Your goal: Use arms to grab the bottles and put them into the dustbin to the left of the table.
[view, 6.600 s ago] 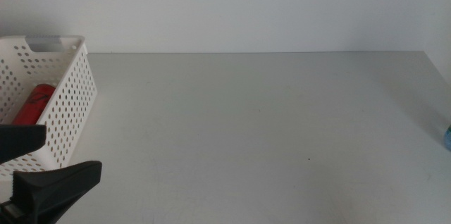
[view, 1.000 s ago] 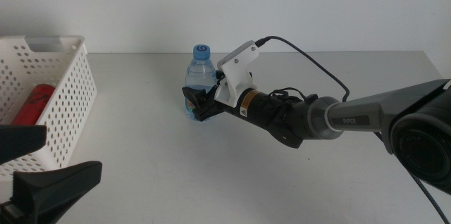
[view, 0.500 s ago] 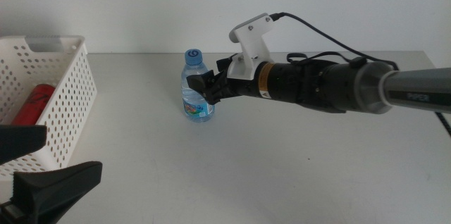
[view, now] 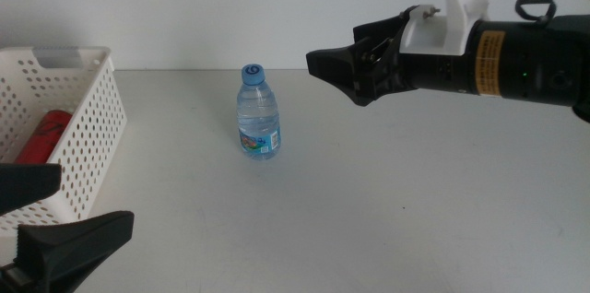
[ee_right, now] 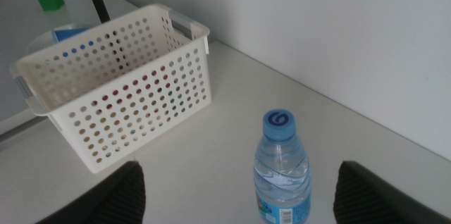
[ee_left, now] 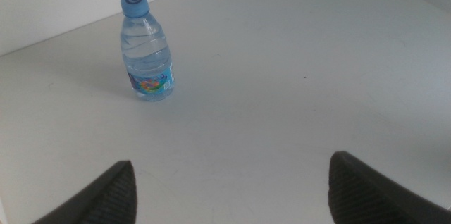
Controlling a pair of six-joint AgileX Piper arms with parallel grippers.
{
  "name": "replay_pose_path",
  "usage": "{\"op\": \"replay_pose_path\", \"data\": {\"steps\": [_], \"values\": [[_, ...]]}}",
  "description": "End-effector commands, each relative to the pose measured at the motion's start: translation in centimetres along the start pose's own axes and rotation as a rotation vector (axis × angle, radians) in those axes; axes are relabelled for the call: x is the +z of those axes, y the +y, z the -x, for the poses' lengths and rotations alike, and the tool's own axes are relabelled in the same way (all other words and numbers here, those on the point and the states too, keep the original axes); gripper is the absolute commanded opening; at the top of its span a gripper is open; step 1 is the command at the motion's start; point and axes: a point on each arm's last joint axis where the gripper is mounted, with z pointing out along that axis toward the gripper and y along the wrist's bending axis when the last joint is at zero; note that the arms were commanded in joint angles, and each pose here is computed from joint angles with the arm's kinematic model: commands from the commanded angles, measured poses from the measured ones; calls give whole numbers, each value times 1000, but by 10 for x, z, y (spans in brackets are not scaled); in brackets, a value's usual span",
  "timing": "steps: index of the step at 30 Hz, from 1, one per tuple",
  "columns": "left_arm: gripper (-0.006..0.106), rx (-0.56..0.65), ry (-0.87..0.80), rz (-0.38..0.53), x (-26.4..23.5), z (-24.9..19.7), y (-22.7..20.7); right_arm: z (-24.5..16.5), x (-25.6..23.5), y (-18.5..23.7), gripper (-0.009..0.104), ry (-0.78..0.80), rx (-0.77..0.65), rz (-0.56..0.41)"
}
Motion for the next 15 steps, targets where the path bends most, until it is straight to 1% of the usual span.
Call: {"op": "replay_pose_path", "data": {"steps": [1,2,4,5,7,9,12,14,15], "values": [[92,-8,-97,-14,-4,14,-2,24,-27,12,71,-53,-7,5],[92,-8,-97,-14,-4,14,-2,26,-32,15,71,-41,-14,8],[92,-8,-96,-13,-4,14,-2,26,-39,21,71,-6,-10,48],[92,-8,-97,-14,-4,14,-2,25,-43,23,71,-6,28,67],[92,-8,-97,-14,-4,14,-2,23,-49,27,71,-26,71,110],[92,-8,-98,-14,-4,14,-2,18,-54,31,71,-82,60,125],[92,-8,-97,-14,-4,14,-2,7,-64,34,71,-177,12,85],[92,-8,-97,-14,-4,14,-2,2,-72,35,71,-239,27,22],[92,-8,-97,-14,-4,14,-2,1,-77,35,71,-271,47,-25]]}}
